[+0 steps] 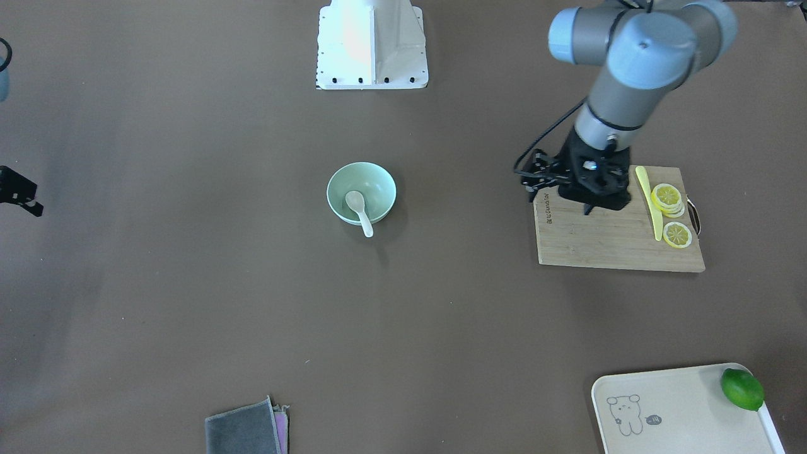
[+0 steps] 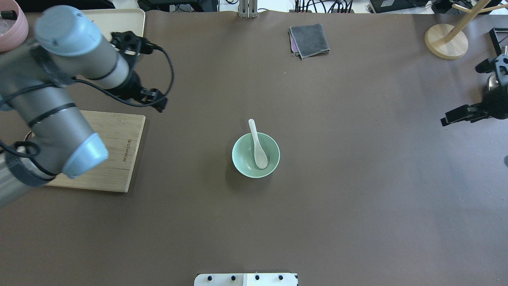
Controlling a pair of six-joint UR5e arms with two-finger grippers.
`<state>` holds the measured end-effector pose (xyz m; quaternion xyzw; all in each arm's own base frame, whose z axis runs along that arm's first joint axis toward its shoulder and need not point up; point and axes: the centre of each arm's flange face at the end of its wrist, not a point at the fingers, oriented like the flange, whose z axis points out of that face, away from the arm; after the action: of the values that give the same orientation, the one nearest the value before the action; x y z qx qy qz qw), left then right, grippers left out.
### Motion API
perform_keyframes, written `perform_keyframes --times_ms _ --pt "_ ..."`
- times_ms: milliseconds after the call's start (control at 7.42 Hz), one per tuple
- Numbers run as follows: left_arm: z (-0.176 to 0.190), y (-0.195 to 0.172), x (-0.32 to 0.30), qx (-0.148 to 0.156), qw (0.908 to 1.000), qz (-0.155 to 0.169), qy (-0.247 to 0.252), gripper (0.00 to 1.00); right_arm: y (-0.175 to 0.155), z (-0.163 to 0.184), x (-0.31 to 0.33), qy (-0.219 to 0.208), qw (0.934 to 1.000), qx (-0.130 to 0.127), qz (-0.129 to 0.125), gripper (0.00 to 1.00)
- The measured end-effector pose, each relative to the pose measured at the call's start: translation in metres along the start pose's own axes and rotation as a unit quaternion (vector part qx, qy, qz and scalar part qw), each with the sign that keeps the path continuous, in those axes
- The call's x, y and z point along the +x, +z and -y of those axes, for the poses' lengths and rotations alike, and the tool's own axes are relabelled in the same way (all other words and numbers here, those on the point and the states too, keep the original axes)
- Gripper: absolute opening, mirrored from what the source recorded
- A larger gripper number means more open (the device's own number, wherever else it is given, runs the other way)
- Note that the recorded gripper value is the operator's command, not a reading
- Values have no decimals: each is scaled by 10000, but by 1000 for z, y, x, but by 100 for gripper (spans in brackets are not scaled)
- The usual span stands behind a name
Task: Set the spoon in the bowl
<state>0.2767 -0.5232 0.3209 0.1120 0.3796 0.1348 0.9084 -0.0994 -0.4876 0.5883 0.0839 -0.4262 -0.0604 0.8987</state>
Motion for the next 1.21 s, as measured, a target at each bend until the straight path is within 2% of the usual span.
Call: perform_keyframes --times_ms 270,539,809,1079,1213 --pt "-41 -33 -149 -156 9994 7 296 97 -29 -24 69 117 9998 116 95 100" --pt "-85 -59 -257 -134 9997 -168 86 97 -47 -43 106 236 9995 199 19 100" --pt "-127 -71 -310 -103 9995 -189 -231 98 -56 -49 123 337 9992 183 -80 100" --pt "-167 -76 -343 -100 9996 -135 -236 98 -63 -49 136 370 9990 92 -214 100" --pt "-175 -79 -349 -82 9997 -101 -229 98 -69 -48 141 370 9989 103 -272 100"
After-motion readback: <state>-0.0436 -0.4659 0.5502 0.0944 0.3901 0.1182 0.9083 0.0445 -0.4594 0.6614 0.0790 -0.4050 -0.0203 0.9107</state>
